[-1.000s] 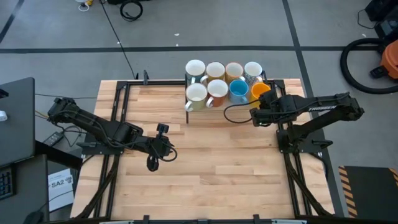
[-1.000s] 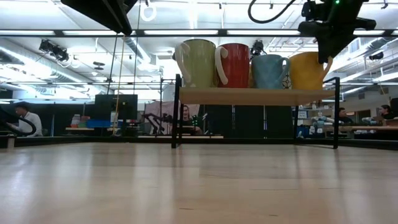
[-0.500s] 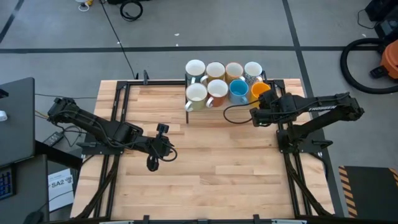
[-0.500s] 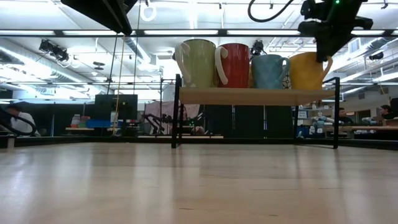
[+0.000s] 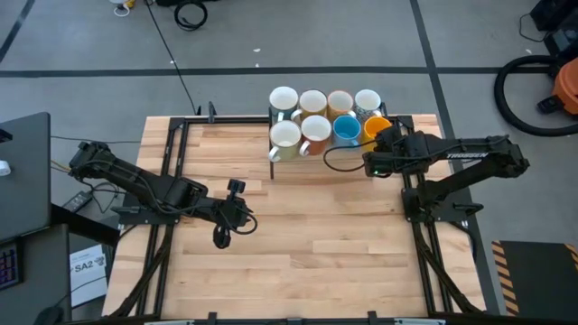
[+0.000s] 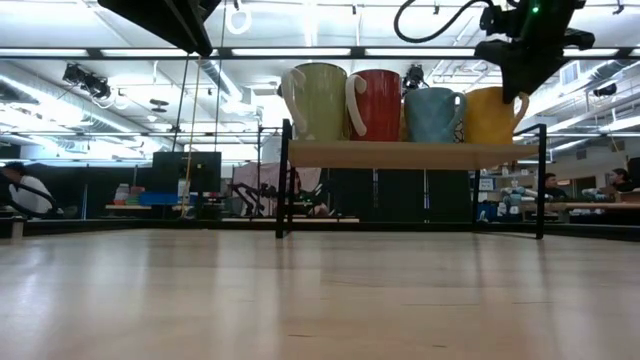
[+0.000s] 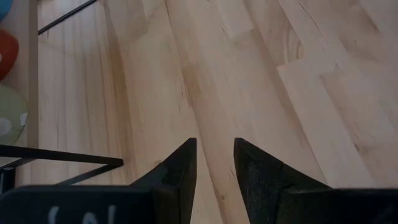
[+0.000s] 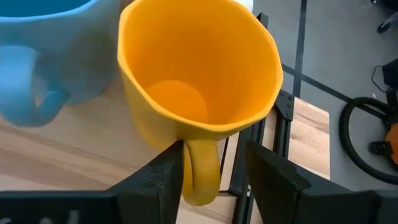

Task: Place coffee mugs
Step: Put the yellow mug on the shelf, then return to Home Position

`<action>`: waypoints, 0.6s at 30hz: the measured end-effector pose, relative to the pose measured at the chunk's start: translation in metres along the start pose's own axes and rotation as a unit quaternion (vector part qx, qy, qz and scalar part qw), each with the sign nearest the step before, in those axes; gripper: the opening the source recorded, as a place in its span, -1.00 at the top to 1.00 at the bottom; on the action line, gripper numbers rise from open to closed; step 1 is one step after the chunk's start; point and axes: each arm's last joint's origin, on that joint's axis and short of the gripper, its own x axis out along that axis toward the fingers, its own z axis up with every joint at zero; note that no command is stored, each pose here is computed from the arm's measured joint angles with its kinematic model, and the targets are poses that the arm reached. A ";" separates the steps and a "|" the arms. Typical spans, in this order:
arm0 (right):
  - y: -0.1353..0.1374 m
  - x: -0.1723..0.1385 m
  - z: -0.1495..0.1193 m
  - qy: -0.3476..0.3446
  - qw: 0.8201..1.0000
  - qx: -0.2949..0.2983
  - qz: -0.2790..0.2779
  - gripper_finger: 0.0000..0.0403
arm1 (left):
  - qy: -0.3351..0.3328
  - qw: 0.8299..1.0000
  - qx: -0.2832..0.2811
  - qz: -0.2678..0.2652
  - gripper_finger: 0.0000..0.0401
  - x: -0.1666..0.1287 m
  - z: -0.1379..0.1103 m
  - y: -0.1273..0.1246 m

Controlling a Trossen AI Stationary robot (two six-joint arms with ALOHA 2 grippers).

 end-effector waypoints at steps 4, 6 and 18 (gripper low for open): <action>0.000 0.001 0.001 0.005 1.000 0.003 0.000 0.06 | 0.000 1.000 0.000 0.000 0.43 0.000 0.000 0.000; 0.000 0.001 0.000 0.015 1.000 -0.003 0.005 0.04 | 0.000 1.000 0.000 0.000 0.43 0.000 0.000 0.000; -0.003 -0.009 -0.002 0.026 0.998 -0.033 0.043 0.04 | 0.000 1.000 0.000 0.000 0.43 0.000 0.000 0.000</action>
